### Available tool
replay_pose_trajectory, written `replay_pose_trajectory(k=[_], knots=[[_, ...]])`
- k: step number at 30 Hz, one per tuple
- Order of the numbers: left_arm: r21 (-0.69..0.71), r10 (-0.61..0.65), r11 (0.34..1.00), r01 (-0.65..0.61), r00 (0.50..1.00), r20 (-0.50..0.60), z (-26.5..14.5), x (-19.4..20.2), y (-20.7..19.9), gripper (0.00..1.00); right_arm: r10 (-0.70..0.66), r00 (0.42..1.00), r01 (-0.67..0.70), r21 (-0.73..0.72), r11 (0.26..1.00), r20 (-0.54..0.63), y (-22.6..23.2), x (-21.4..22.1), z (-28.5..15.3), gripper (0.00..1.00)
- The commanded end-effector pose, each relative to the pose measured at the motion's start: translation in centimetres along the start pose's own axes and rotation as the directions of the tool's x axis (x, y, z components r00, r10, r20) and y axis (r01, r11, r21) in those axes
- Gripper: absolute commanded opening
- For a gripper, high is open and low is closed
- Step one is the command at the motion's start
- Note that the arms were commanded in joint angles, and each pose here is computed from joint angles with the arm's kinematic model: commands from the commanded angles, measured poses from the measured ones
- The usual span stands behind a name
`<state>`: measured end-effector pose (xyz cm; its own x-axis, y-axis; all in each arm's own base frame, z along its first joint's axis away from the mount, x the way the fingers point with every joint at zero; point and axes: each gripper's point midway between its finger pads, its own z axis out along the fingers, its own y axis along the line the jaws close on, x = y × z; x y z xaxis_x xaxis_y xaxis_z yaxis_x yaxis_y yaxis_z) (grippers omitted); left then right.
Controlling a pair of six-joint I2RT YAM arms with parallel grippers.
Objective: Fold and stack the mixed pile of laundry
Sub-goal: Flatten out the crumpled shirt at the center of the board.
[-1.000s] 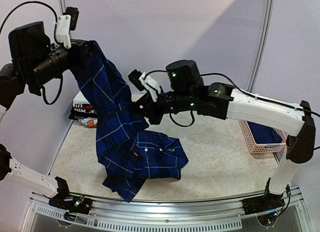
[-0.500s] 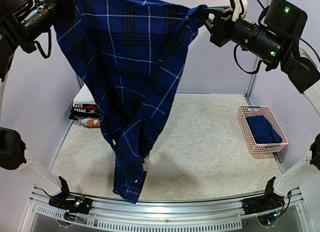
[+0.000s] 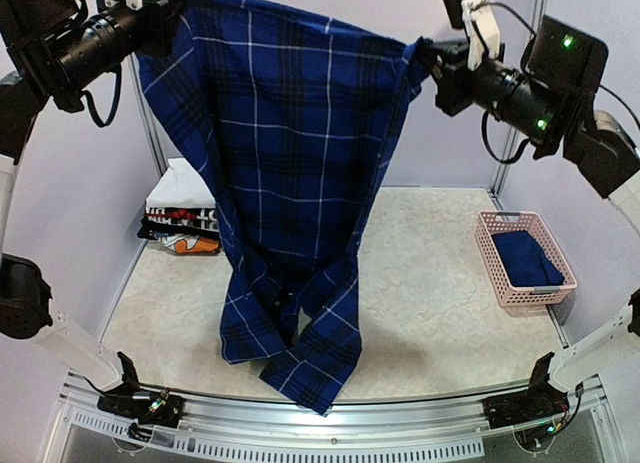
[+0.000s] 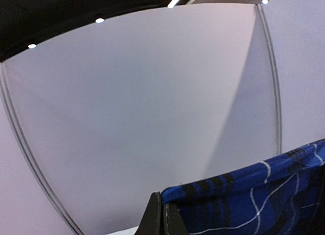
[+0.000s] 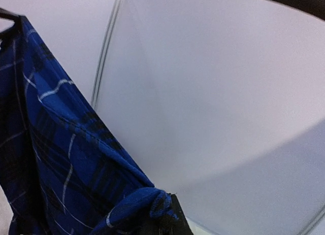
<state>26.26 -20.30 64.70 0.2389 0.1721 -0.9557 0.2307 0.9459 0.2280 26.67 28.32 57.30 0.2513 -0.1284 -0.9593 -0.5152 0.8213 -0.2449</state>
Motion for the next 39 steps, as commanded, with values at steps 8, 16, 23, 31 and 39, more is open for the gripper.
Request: replay_pose_trajectory(k=[8,16,23,31,39], knots=[[0.427,-0.069,0.888,0.172,0.967,-0.245,2.9,11.4,-15.1,0.00,0.297,0.899,-0.062,0.577,0.814,-0.322,-8.7,19.2,-10.5,0.00],[0.639,-0.004,0.625,0.448,0.821,-0.571,5.4,24.7,-32.9,0.00,0.445,0.801,0.028,0.768,0.640,-0.400,-11.7,25.4,-19.7,0.57],[0.674,0.128,0.479,0.563,0.714,-0.688,3.7,33.6,-43.8,0.00,0.513,0.763,-0.124,0.690,0.713,-0.394,-9.7,25.0,-18.8,0.74],[0.655,0.171,0.486,0.578,0.673,-0.720,3.8,37.4,-46.9,0.29,0.503,0.735,-0.427,0.265,0.864,-0.454,-0.9,24.0,-13.5,0.76],[0.534,0.127,0.737,0.414,0.691,-0.712,6.1,37.2,-37.6,0.98,0.452,0.676,-0.547,0.014,0.837,-0.582,7.3,25.7,-10.1,0.72]])
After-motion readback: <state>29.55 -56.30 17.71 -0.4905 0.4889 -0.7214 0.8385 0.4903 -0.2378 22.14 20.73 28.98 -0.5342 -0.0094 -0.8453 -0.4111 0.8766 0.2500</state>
